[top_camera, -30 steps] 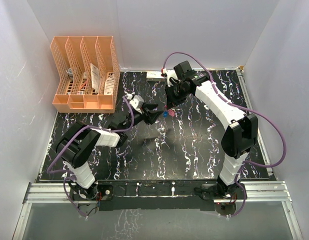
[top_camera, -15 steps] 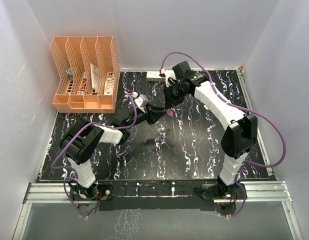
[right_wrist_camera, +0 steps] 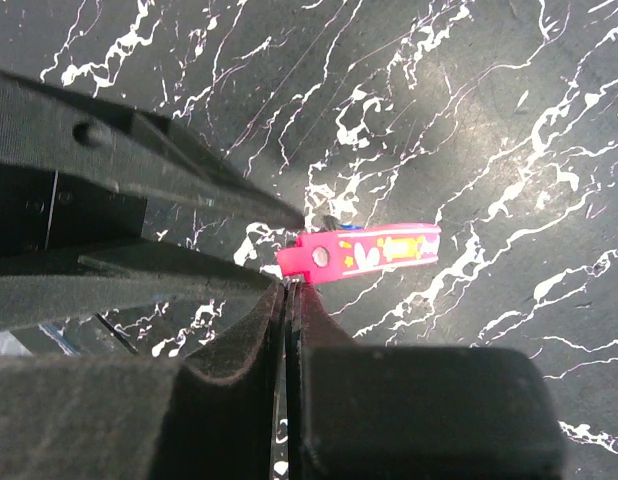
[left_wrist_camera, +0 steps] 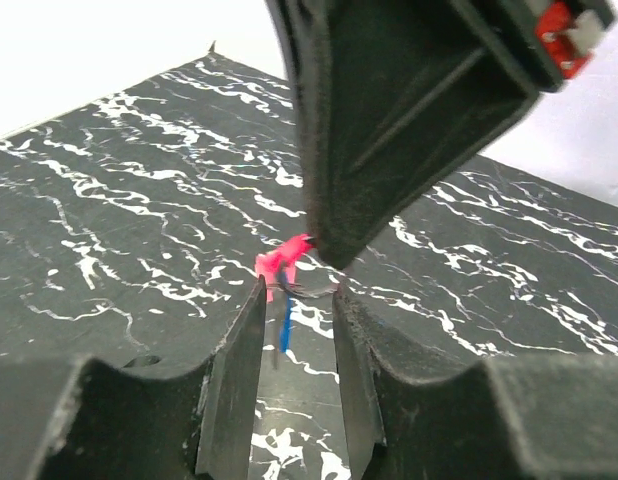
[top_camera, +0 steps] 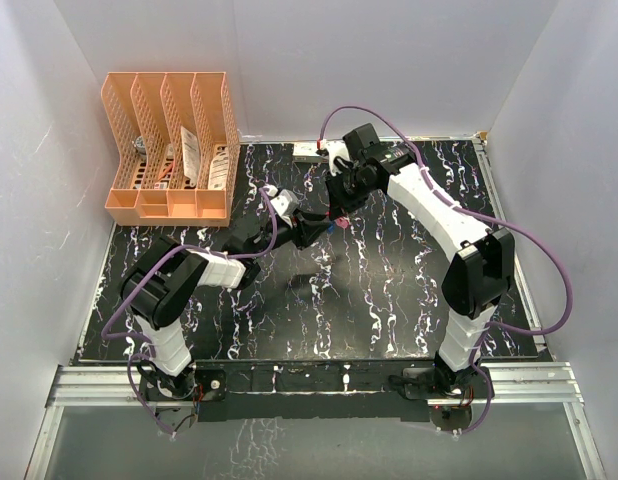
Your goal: Put the keys on the keyring
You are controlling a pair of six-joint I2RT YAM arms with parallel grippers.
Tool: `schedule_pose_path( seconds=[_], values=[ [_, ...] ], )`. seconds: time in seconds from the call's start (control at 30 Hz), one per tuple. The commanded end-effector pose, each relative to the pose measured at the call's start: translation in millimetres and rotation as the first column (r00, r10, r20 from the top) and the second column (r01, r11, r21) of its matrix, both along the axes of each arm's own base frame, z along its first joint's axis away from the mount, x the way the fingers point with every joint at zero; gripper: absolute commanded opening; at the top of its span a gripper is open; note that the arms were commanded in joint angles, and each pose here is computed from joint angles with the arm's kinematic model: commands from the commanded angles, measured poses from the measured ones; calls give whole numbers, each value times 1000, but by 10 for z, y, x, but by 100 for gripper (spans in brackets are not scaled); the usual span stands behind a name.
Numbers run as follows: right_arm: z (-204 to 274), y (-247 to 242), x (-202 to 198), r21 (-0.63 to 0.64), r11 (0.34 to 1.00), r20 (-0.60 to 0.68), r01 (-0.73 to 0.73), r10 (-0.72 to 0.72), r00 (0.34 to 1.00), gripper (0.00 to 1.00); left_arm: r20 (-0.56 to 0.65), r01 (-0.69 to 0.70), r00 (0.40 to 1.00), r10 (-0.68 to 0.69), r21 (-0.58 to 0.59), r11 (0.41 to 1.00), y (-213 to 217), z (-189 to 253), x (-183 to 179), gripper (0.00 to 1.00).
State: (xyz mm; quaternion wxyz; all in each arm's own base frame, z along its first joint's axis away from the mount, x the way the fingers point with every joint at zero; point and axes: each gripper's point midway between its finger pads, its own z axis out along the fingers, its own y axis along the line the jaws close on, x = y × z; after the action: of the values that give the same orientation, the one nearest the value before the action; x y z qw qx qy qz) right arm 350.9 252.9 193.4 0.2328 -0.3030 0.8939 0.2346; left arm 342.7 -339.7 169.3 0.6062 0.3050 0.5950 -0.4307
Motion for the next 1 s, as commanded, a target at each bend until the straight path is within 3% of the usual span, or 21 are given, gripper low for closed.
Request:
schedule_pose_path(
  seconds=[0.0,0.23,0.6,0.97],
  values=[
    [270,30,-83,39,999,76,-29,26,997,0,80,-111,990,113,-26,993,142,259,136,34],
    [207,37,-117,39,998,63,-39,36,997,0,93,-154,983,156,-29,988,226,283,170,36],
    [211,49,-112,40,998,68,-39,36,997,0,113,-18,993,19,-11,1000,86,262,-15,36],
    [217,73,-58,44,999,71,-27,24,997,0,128,15,992,-14,-6,1000,106,272,-136,39]
  ],
)
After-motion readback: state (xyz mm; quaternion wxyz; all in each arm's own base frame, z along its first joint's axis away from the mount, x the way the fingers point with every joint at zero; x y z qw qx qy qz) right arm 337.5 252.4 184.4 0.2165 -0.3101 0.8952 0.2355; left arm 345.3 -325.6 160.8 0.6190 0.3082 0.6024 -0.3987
